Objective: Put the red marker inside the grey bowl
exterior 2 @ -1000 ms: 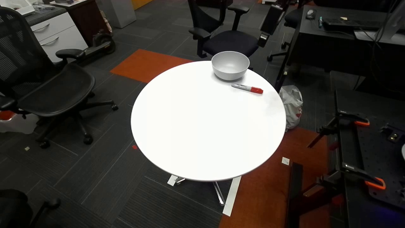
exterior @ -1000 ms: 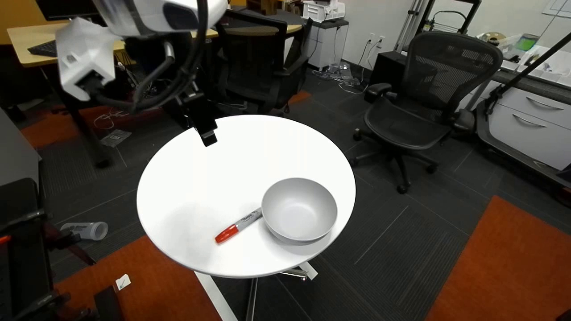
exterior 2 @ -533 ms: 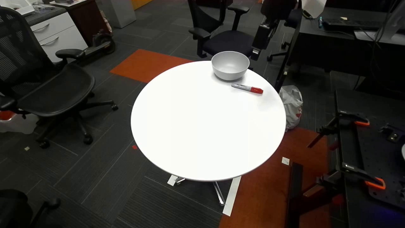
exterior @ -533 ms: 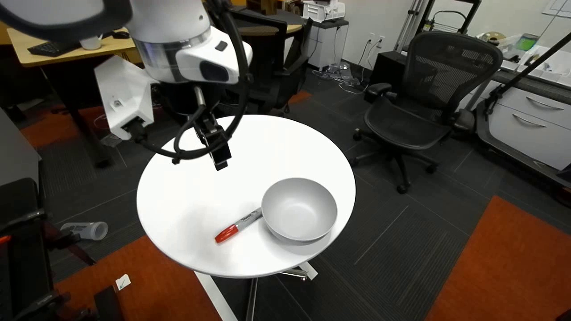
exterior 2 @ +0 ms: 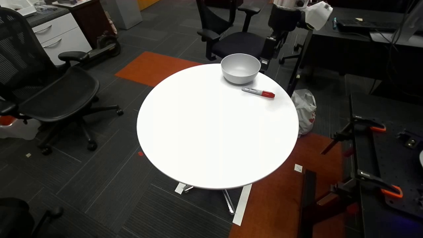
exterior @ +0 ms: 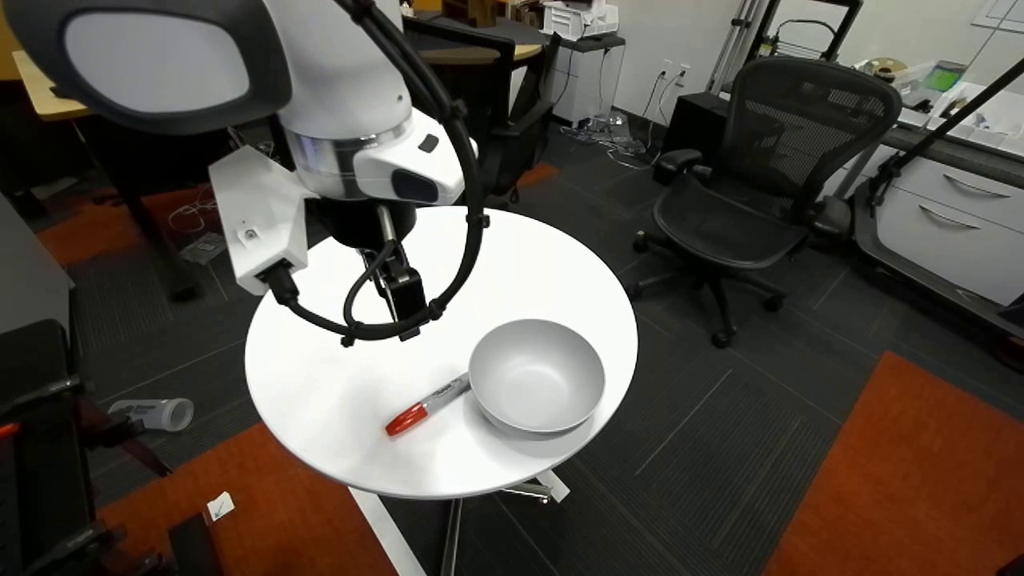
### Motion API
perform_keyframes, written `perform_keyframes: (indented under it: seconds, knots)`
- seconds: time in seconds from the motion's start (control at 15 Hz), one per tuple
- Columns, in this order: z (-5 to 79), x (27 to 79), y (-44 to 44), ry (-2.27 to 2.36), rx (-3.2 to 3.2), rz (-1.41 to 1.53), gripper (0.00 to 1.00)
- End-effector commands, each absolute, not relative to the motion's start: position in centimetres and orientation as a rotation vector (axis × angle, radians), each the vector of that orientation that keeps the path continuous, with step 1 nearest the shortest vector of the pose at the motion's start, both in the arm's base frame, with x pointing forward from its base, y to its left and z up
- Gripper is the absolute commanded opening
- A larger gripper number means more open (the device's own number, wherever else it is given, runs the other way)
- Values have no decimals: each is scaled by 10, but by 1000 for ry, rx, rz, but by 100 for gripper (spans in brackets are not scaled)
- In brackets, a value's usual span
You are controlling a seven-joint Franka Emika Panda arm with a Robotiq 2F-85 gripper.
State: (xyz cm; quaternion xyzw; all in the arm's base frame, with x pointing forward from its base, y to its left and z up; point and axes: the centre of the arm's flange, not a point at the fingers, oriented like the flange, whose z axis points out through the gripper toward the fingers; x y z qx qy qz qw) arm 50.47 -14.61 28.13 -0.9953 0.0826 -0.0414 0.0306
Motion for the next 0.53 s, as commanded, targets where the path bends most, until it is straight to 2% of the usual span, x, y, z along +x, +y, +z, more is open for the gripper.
perform_keyframes:
  seconds: [0.0,0.47]
  knots:
    - [281,505,-146,253,-3067,-128,100]
    - [280,507,-149,250,-3067,-131,100]
